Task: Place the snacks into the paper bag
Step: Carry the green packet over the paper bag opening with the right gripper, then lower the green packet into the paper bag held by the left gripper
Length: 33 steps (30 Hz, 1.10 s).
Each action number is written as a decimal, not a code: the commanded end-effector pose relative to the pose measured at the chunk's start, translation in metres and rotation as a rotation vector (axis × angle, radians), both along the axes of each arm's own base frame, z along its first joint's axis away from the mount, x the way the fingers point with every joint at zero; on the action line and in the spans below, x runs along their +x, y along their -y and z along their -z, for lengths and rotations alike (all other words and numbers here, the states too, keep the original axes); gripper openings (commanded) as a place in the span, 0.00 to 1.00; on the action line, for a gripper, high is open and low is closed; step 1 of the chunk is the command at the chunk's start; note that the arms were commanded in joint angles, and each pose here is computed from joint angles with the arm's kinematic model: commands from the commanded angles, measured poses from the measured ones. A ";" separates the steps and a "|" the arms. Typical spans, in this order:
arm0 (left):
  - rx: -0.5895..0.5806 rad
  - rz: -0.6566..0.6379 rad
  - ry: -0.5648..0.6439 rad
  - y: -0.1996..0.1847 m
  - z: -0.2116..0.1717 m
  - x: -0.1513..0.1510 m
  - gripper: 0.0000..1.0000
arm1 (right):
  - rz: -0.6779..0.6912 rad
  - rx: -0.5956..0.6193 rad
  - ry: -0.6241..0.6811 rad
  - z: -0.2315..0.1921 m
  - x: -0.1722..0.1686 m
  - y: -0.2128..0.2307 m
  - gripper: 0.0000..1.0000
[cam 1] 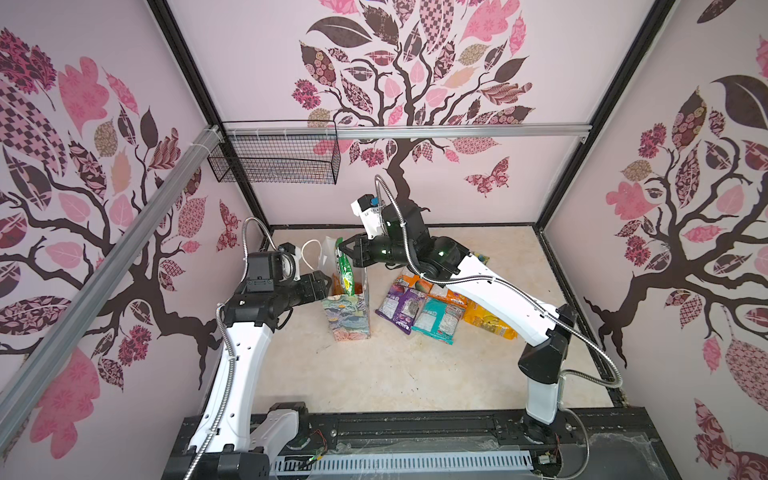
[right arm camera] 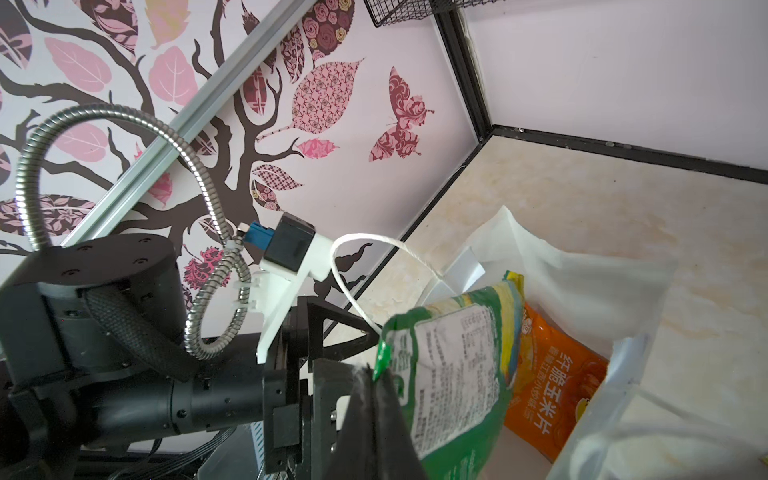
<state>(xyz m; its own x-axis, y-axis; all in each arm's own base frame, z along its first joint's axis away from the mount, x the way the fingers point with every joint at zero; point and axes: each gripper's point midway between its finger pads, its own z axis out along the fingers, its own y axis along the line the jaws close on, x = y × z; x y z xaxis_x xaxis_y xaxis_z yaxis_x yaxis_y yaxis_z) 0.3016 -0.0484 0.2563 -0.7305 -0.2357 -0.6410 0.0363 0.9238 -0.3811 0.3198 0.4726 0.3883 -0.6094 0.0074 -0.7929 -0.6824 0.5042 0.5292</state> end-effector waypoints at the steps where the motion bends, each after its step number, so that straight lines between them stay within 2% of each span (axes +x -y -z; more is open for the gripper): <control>1: -0.012 0.013 0.002 0.003 0.002 0.003 0.82 | 0.033 0.014 0.001 0.002 0.008 -0.001 0.00; 11: -0.012 0.022 0.000 0.005 0.002 0.002 0.82 | 0.137 -0.049 0.002 0.023 0.024 0.009 0.00; 22: -0.057 0.066 0.013 0.014 -0.002 0.003 0.81 | 0.145 -0.049 0.014 0.023 0.032 0.002 0.00; 33: -0.066 0.077 0.014 0.017 -0.001 0.001 0.81 | 0.158 -0.034 0.051 0.004 0.032 0.006 0.14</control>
